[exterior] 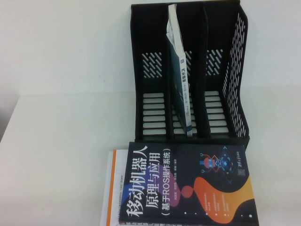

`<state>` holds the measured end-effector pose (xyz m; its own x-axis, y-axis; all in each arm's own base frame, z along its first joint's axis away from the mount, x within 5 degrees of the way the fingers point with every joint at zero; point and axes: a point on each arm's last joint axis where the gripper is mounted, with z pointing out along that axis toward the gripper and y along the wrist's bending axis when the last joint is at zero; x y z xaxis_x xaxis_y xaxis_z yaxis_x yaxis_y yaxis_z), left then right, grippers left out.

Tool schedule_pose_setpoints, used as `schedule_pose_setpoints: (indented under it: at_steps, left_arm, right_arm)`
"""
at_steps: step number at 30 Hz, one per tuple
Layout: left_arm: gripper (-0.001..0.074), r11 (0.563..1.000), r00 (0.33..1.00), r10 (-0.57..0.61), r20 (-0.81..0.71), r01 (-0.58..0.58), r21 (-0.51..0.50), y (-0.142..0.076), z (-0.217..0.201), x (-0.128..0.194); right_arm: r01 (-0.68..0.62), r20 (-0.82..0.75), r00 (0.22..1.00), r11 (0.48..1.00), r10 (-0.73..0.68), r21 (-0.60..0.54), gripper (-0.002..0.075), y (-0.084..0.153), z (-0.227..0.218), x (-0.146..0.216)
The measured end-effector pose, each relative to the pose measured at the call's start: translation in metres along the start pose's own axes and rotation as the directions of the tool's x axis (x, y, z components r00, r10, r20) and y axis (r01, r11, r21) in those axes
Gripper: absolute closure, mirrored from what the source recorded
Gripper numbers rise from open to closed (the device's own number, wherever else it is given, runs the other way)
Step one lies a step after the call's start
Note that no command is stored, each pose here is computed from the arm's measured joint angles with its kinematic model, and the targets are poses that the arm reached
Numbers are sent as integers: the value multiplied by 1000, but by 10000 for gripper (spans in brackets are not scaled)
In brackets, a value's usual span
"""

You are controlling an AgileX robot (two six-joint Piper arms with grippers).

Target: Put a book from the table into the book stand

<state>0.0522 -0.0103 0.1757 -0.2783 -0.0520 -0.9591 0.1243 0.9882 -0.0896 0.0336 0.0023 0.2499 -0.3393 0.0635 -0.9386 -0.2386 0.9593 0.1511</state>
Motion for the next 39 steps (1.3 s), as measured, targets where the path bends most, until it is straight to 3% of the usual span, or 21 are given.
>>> schedule_pose_setpoints:
  at_steps: [10,39]
  left_arm:
    - [737,998,999,-43,1,43,-53,5,0,0]
    - [737,998,999,-39,-2,38,-56,5,-1,0]
  right_arm:
    - [0,0,1000,1000,0,0,728,0,0,0]
    - [0,0,1000,1000,0,0,728,0,0,0]
